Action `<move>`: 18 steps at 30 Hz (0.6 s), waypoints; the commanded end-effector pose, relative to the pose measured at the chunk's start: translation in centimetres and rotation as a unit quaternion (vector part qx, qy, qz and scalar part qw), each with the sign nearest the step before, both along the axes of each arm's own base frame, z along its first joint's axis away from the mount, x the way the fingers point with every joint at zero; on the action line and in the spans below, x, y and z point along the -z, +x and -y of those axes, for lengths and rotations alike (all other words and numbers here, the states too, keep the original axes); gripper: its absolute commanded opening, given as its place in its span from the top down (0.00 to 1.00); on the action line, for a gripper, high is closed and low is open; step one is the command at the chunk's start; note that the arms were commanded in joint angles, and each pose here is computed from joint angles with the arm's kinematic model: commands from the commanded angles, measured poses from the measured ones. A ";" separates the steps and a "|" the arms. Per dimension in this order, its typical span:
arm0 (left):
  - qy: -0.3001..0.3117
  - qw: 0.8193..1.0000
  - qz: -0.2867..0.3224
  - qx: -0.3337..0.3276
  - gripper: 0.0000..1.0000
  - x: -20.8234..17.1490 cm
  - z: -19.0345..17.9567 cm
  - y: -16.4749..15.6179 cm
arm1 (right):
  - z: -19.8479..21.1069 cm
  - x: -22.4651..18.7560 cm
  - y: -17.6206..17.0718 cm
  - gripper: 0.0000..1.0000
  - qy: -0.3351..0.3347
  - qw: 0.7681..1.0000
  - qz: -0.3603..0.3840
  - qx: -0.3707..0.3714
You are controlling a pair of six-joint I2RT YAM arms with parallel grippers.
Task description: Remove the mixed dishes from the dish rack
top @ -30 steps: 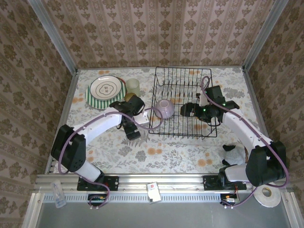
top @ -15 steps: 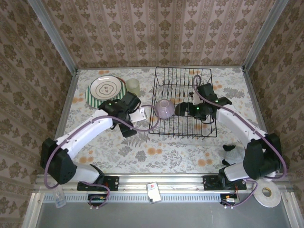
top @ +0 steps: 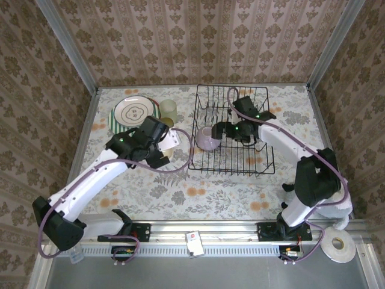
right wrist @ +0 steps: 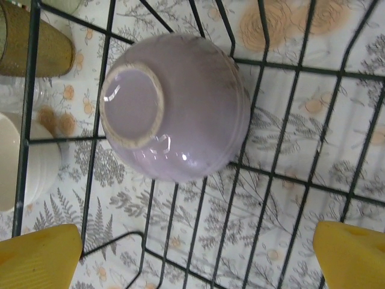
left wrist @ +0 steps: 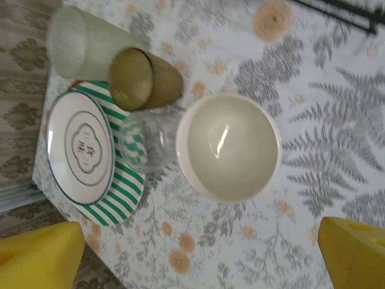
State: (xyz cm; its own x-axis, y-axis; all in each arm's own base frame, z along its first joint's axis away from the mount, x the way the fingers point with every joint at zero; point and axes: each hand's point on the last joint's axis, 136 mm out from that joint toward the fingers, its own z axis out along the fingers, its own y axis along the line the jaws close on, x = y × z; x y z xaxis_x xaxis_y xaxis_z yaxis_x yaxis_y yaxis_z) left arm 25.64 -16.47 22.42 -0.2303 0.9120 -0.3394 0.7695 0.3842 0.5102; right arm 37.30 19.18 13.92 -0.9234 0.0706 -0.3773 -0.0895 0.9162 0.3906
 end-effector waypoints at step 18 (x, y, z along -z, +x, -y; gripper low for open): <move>-0.333 0.925 -0.063 -0.171 0.00 -4.2 4.8 3.7 | -3.2 3.2 6.2 0.00 -0.100 0.995 -0.003 0.018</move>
State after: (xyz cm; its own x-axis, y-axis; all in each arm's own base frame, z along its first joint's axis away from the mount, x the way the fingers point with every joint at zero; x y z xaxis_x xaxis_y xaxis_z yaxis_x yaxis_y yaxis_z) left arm 28.98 -20.02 25.25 -0.5164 0.4824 -0.7076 0.6030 0.7915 0.0995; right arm 43.40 22.37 11.10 -0.9187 0.0319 -0.3937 -0.0712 0.9670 0.2444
